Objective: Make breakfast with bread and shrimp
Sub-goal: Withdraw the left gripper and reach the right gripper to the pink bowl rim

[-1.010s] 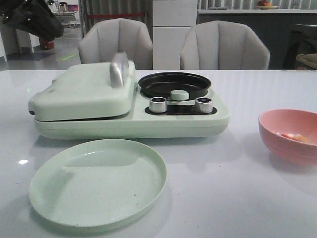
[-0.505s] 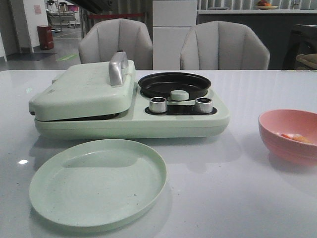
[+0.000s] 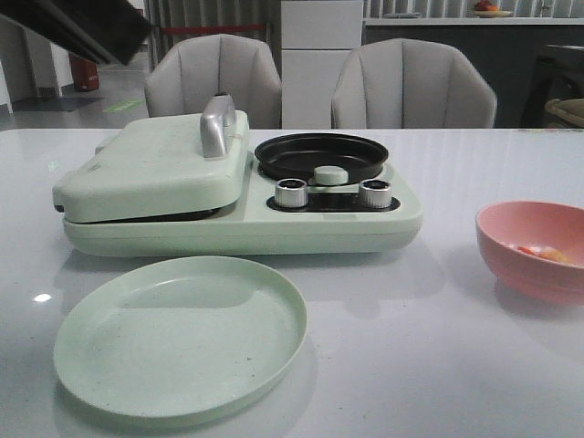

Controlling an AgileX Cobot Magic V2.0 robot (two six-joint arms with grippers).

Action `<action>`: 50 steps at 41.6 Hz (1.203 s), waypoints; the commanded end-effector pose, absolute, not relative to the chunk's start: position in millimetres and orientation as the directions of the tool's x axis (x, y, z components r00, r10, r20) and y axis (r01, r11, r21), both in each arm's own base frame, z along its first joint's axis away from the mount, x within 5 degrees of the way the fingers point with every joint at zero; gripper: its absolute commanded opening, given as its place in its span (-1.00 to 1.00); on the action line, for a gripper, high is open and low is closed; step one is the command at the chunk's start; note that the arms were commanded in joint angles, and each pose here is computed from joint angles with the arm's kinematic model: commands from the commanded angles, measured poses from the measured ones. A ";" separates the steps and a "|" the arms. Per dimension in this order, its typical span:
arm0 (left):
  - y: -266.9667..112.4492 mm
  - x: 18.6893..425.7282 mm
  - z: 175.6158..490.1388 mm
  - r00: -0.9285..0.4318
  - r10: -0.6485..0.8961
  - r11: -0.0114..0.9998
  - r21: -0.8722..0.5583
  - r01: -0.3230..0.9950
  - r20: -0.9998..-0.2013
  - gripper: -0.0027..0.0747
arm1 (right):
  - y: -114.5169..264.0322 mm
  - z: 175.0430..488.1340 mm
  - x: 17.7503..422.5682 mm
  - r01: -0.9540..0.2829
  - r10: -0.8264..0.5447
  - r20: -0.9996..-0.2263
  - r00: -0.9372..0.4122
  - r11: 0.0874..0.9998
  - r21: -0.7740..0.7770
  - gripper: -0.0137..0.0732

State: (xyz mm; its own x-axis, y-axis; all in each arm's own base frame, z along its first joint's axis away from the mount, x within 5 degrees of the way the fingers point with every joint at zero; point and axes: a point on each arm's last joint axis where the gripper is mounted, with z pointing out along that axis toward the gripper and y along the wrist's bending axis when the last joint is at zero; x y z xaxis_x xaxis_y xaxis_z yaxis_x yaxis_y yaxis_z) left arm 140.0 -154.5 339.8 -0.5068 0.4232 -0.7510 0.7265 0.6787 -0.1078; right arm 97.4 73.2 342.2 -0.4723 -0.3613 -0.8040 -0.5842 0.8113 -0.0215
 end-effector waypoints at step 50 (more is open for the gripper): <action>-130.3 114.2 344.8 -0.478 0.345 0.678 -0.138 0.722 -0.808 -0.67 | 53.2 364.5 192.8 -0.245 -0.257 -0.675 -0.691 0.963 -0.115 0.55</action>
